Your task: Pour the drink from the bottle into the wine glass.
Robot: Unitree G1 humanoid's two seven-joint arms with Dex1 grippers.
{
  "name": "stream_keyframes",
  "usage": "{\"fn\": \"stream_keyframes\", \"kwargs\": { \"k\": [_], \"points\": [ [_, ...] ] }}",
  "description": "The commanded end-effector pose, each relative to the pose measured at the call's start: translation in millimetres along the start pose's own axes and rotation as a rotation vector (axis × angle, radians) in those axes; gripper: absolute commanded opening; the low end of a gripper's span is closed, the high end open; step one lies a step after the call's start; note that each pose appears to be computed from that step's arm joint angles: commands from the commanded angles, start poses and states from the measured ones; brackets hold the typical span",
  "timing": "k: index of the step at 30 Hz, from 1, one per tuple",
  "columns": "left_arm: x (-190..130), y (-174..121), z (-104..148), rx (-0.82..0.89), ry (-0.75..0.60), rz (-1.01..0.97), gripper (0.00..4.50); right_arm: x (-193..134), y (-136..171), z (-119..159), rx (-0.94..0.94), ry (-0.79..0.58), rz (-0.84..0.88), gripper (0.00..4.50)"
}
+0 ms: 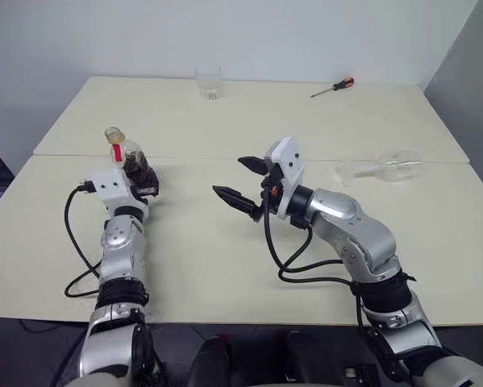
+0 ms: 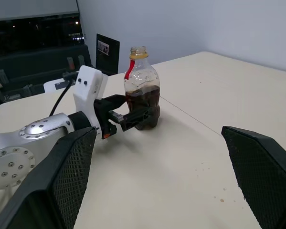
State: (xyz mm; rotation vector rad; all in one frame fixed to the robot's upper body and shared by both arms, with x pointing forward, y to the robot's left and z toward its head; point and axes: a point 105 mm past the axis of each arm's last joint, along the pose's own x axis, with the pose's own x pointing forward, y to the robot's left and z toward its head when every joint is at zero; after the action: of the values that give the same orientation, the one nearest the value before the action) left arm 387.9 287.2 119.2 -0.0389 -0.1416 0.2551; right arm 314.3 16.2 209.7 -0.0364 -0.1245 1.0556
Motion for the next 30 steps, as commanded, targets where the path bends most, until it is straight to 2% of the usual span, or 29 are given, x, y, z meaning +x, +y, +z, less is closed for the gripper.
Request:
{"fn": "stream_keyframes", "kwargs": {
  "k": [1, 7, 15, 19, 23, 30],
  "points": [
    [-8, 0, 18, -0.009, -0.052, 0.018, 4.49, 0, 2, 10, -0.021, -0.047, -0.005, 4.5],
    [-42, -19, 14, -0.028, 0.004, -0.053, 4.49, -6, 2, 6, -0.017, -0.04, -0.021, 4.5],
    [-121, -96, 28, -0.021, 0.102, -0.509, 4.49, -52, -26, -8, -0.037, 0.059, -0.149, 4.5],
    [-157, -123, 41, 0.018, 0.096, -0.763, 4.49, -88, -54, -19, 0.033, 0.124, -0.35, 4.5],
    [-171, -146, 47, -0.02, 0.093, -0.946, 4.49, -124, -92, -30, 0.22, 0.107, -0.647, 4.5],
    [-176, -168, 49, -0.049, 0.087, -1.157, 4.49, -156, -132, -34, 0.54, -0.083, -0.981, 4.5]
  ]
}}
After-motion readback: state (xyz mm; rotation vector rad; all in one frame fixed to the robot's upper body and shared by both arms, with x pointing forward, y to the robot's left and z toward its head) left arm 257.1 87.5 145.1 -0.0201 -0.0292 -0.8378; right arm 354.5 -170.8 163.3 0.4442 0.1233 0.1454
